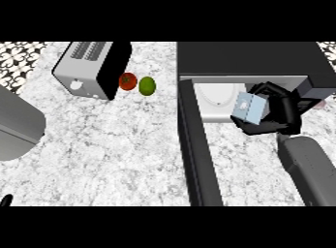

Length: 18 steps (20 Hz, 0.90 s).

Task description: Pick up the milk, place it into the microwave and close the microwave

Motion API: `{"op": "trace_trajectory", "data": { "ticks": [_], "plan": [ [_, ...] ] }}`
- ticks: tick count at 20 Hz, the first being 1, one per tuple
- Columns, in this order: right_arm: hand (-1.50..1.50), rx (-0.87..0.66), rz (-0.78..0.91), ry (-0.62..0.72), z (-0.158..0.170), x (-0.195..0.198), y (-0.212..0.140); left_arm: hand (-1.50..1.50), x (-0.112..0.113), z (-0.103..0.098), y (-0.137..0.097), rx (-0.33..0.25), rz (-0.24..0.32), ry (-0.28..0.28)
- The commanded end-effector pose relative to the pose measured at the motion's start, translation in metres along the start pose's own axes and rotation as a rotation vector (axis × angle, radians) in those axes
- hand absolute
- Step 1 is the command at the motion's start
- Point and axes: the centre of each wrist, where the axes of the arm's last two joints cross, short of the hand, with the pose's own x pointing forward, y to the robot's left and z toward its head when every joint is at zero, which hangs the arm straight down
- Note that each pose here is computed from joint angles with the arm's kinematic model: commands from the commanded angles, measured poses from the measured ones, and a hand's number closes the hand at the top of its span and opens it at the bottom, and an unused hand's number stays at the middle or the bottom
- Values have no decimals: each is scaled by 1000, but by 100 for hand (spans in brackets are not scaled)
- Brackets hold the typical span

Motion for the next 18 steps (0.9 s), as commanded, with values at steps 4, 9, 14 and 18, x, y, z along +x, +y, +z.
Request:
{"op": "trace_trajectory", "data": {
  "ticks": [4, 9, 14, 18],
  "plan": [
    [150, -22, 97, 31, -58, 9, 20, -150, -1, -9, 0, -32, 9, -23],
    [150, -32, 212, -21, -64, 18, 14, -150, -4, -19, 1, -62, 14, -19],
    [150, -106, 249, -13, -42, 3, 14, -150, -6, -24, -5, -101, 29, -28],
    [150, -244, 270, -7, -45, 8, 0, -150, -7, -24, -5, -117, 25, -17]
  ]
}}
